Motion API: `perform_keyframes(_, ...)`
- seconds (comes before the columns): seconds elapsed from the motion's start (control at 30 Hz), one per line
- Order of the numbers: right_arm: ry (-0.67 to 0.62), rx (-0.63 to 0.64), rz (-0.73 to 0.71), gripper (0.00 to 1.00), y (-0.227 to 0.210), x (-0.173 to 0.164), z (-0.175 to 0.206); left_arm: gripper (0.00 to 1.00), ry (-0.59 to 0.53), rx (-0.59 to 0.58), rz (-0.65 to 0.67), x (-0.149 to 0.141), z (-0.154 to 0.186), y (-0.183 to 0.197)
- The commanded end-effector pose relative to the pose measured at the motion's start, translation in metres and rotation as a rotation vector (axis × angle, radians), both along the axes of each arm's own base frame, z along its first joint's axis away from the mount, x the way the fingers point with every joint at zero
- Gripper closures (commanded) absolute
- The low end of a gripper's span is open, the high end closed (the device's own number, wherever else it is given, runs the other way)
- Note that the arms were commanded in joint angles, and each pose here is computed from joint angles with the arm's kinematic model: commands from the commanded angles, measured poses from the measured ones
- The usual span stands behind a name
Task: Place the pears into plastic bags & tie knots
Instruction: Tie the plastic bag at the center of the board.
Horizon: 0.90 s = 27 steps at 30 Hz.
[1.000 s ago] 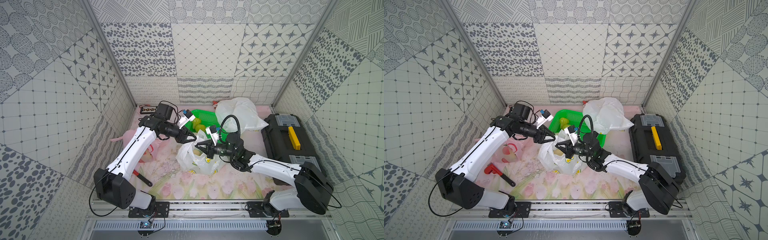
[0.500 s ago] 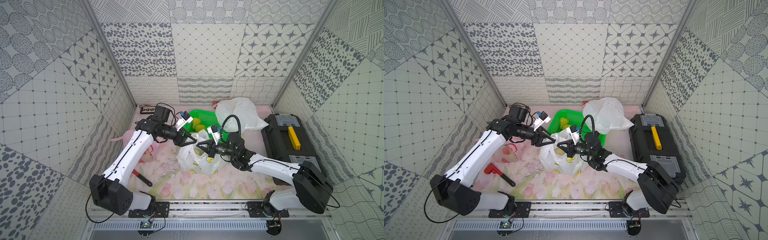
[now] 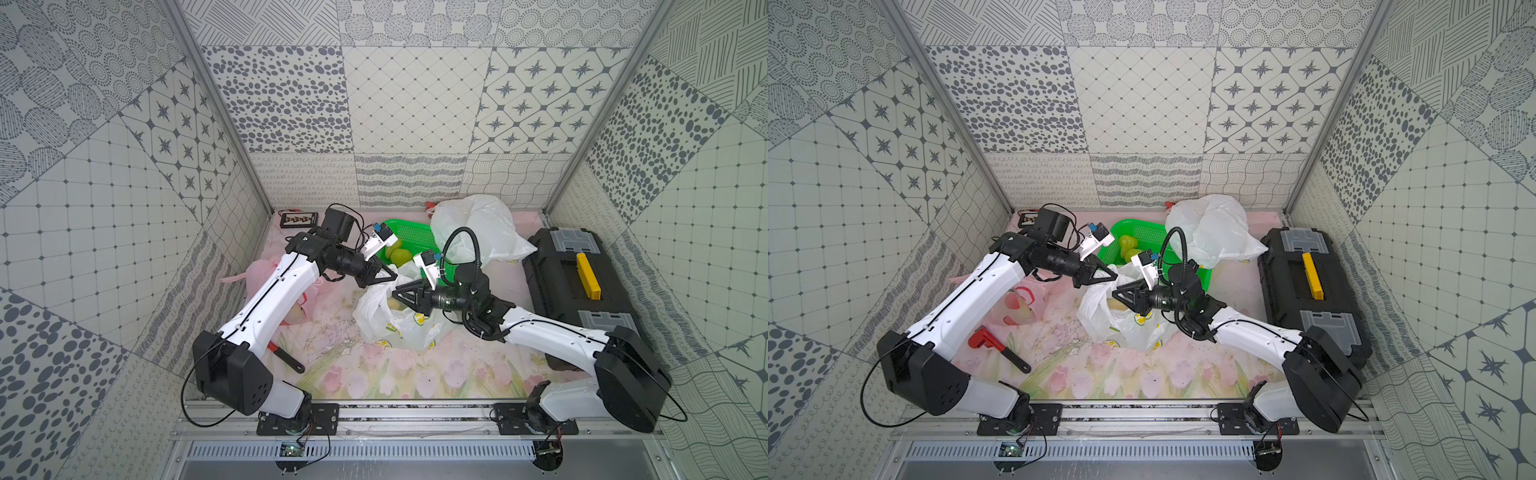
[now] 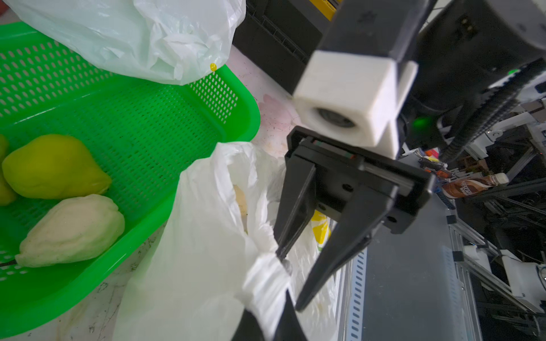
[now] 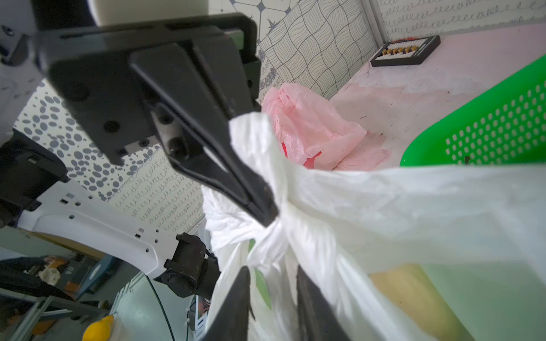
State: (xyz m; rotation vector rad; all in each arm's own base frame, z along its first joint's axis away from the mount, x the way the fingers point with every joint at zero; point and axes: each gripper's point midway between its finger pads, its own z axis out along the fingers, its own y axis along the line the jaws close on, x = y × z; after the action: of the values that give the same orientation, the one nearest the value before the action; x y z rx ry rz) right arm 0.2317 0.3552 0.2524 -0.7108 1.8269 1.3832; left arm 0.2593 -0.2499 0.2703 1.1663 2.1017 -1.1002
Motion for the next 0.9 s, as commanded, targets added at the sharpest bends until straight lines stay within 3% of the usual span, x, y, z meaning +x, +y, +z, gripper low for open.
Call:
perform_keyframes(0.0, -0.174, -0.056, 0.033, 0.60, -0.018, -0.017, 0.049, 1.00, -0.139, -0.018, -0.022, -0.003, 0.011, 0.002)
perform_keyframes(0.17, -0.270, -0.365, 0.043, 0.49, -0.046, -0.016, 0.045, 1.00, -0.190, -0.055, -0.075, -0.014, 0.016, 0.000)
perform_keyframes(0.27, -0.275, -0.474, 0.098, 0.46, -0.048, -0.015, 0.037, 1.00, -0.214, -0.072, -0.093, -0.019, 0.019, 0.000)
perform_keyframes(0.6, -0.296, -0.457, 0.192, 0.45, -0.018, 0.001, 0.035, 1.00, -0.219, -0.108, -0.179, -0.037, 0.025, -0.005)
perform_keyframes(0.87, -0.279, -0.432, 0.171, 0.48, -0.011, 0.022, 0.019, 1.00, -0.221, -0.138, -0.226, -0.048, 0.030, -0.008)
